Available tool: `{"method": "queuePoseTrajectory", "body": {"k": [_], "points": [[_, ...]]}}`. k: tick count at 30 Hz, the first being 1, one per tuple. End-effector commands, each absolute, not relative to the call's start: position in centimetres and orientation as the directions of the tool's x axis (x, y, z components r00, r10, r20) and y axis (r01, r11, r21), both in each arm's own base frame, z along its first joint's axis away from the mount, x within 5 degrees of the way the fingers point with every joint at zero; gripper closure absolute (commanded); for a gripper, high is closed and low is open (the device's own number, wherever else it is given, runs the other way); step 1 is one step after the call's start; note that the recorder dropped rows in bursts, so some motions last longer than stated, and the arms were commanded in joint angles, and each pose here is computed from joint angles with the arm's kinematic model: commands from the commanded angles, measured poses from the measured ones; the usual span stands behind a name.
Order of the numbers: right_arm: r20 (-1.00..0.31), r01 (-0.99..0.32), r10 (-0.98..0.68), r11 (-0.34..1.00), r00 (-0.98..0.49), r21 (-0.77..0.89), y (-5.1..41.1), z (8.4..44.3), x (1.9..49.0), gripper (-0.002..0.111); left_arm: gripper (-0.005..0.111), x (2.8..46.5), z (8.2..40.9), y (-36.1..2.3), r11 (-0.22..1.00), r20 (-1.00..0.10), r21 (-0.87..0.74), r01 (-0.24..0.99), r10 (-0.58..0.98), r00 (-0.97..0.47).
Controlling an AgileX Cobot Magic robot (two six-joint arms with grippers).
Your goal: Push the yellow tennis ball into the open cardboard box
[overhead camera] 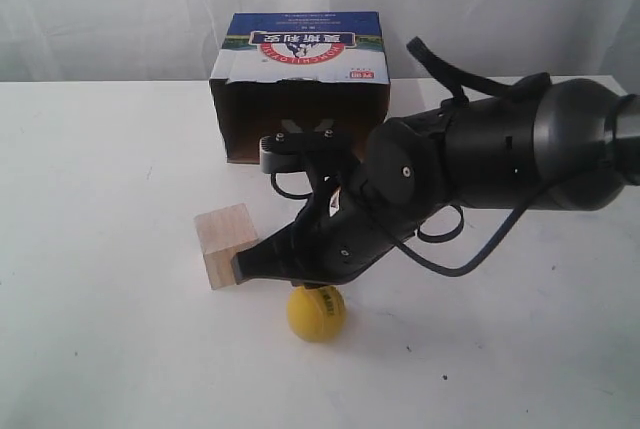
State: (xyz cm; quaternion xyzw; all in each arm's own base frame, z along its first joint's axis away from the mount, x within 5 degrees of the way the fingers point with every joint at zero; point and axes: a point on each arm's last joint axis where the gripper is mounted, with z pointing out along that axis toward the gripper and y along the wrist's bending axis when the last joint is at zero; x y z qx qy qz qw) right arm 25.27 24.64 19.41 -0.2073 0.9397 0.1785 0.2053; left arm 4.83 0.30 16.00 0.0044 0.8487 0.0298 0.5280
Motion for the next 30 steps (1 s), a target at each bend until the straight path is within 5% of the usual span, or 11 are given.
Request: {"method": "queuePoseTrajectory", "body": {"k": [1, 8, 30], "points": [[-0.425, -0.450, -0.317, 0.854, -0.848, 0.260, 24.5, 19.4, 24.9, 0.108, 0.107, 4.7, 15.6, 0.2, 0.999, -0.885, 0.047, -0.016, 0.034, -0.464], [-0.286, -0.470, -0.401, 0.851, -0.870, 0.236, 23.8, 18.8, 23.7, 0.108, 0.107, 4.7, 15.6, 0.2, 0.999, -0.885, 0.047, -0.016, 0.034, -0.464], [-0.592, -0.469, -0.266, 0.857, -0.760, 0.216, 23.9, 21.7, 27.4, 0.108, 0.107, 4.7, 15.6, 0.2, 0.999, -0.885, 0.047, -0.016, 0.034, -0.464]]}}
